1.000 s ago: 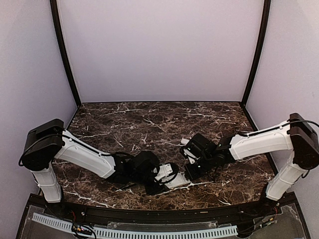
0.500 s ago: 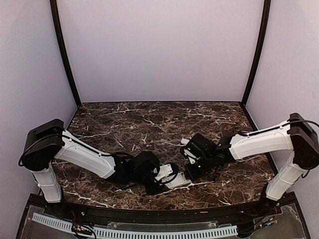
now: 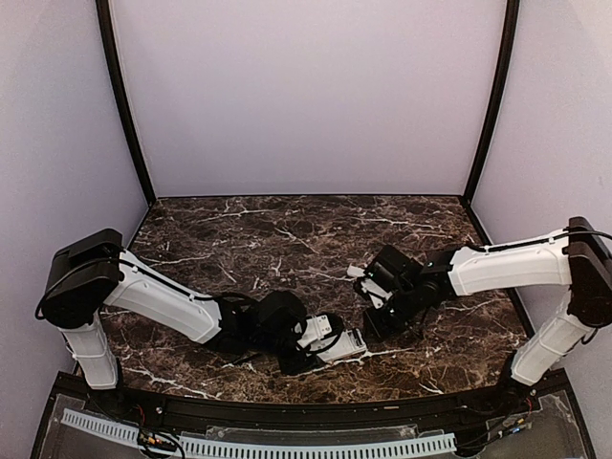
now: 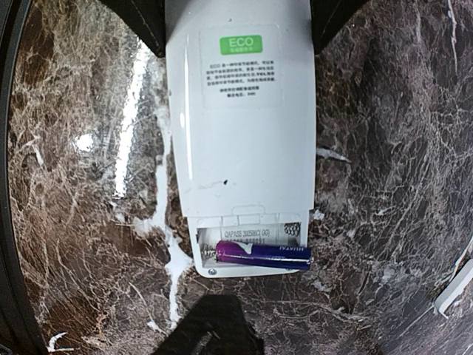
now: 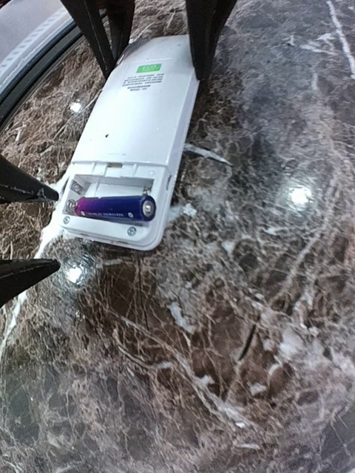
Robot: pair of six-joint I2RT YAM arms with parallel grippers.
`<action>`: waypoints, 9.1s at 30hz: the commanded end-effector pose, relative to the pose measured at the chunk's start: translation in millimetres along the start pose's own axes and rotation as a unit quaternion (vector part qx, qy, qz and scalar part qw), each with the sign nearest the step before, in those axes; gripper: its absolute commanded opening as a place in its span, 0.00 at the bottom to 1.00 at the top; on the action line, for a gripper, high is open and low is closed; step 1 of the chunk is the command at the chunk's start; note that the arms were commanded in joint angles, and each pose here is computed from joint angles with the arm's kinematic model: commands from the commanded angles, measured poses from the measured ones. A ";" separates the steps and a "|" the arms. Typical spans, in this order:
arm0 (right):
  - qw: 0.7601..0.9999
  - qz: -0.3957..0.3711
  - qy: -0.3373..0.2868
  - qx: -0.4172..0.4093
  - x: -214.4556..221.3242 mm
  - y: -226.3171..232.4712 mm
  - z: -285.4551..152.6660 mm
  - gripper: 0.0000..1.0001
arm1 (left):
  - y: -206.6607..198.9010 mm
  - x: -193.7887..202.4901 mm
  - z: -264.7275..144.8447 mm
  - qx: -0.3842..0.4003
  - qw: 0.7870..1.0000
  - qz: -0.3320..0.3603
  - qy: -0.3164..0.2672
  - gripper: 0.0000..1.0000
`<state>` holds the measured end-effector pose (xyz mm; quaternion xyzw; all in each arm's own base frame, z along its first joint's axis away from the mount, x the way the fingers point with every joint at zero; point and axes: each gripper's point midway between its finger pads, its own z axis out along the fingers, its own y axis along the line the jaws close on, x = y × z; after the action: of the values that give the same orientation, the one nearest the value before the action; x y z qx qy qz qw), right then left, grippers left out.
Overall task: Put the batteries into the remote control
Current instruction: Load the battery into the battery compartment, then pick up the battery at the center of the board.
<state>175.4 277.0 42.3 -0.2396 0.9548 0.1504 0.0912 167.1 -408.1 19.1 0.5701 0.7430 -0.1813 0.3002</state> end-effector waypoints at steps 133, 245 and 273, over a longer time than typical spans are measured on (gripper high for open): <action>0.998 0.035 0.024 0.039 -15.5 -8.4 33.7 0.19 | -5.2 68.4 11.9 -0.011 0.993 0.025 0.117 0.36; 0.886 0.408 -0.099 0.197 -44.9 -199.8 -15.1 0.46 | 2.1 35.1 -13.8 -0.026 0.993 0.056 0.097 0.79; 0.983 0.062 -0.162 -0.066 -102.3 -67.3 -50.4 0.00 | 6.2 8.1 -35.0 -0.034 0.997 0.047 0.052 0.79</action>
<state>303.3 189.4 46.6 0.0124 0.9749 0.1409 0.1718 164.1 -388.3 26.8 0.6081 0.7327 -0.1139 0.2835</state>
